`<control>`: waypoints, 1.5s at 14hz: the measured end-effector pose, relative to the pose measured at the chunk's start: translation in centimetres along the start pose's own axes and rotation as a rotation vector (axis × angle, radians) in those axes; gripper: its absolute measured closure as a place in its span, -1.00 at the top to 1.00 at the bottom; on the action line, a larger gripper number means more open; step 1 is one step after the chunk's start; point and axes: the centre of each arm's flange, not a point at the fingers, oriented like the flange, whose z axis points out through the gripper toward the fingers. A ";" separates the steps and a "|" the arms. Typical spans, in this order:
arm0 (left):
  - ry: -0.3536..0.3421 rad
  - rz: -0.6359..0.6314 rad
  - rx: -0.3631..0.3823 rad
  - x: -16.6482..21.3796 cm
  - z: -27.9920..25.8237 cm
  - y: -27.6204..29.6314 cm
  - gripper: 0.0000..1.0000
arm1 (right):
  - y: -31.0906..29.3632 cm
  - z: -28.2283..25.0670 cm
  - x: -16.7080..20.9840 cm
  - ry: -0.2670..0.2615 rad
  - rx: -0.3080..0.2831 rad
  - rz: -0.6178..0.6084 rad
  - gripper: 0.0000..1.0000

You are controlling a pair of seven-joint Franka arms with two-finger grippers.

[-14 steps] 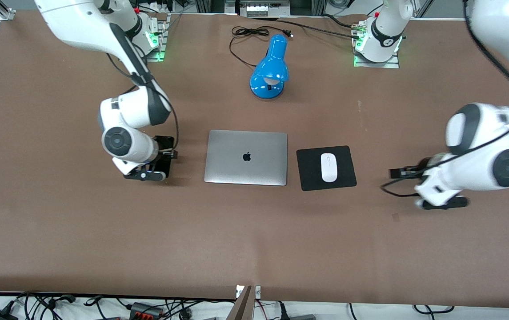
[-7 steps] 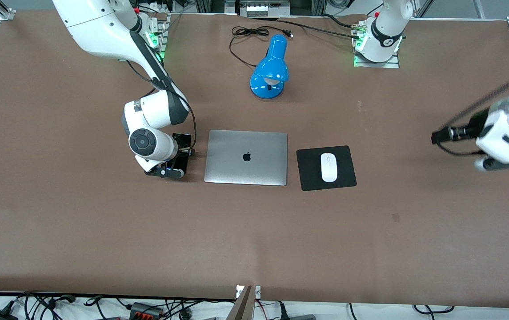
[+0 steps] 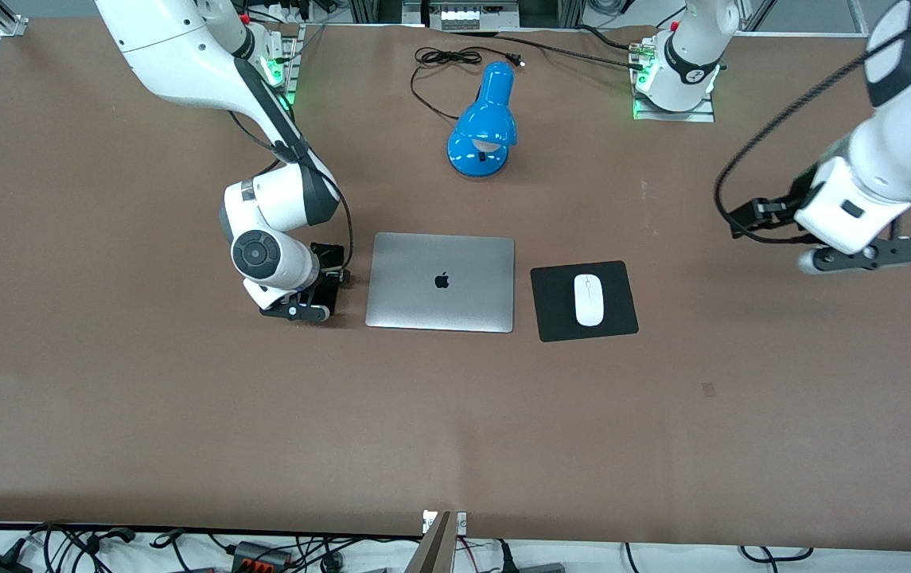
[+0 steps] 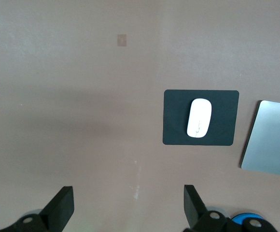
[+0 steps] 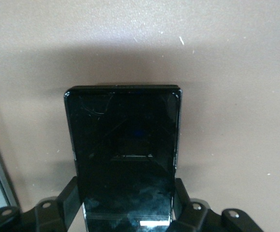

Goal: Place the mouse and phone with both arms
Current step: 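Lower the phone beside the laptop with the right gripper and open it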

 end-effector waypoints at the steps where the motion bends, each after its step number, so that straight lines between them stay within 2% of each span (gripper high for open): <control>1: 0.015 -0.003 0.004 -0.4 0.3 0.0 1.00 | -0.2 0.0 -0.1 0.002 0.000 0.004 0.58; 5: 0.054 -0.024 0.007 -1.1 0.5 -1.1 1.00 | -1.2 0.7 -0.5 0.006 -0.002 -0.001 0.58; 9: 0.065 -0.036 0.005 -1.0 0.1 -1.7 1.00 | -1.3 0.9 -0.5 0.009 -0.001 -0.002 0.58; 12: 0.053 -0.030 0.009 -1.7 -0.2 -1.4 1.00 | -1.5 0.9 -0.6 0.009 -0.002 -0.006 0.58; 16: 0.047 -0.037 -0.032 -1.9 -0.8 -1.3 1.00 | -1.8 0.9 -0.8 0.011 -0.002 -0.011 0.58; 19: 0.042 -0.030 -0.024 -2.3 -1.2 -0.8 1.00 | -1.8 0.9 -0.8 0.011 -0.002 -0.012 0.58; 20: 0.043 -0.028 -0.022 -2.5 -1.3 -0.7 1.00 | -1.9 0.9 -0.8 0.011 -0.002 -0.009 0.59; 21: 0.043 -0.029 -0.021 -2.5 -1.4 -0.8 1.00 | -1.9 0.9 -0.8 0.013 -0.001 -0.001 0.72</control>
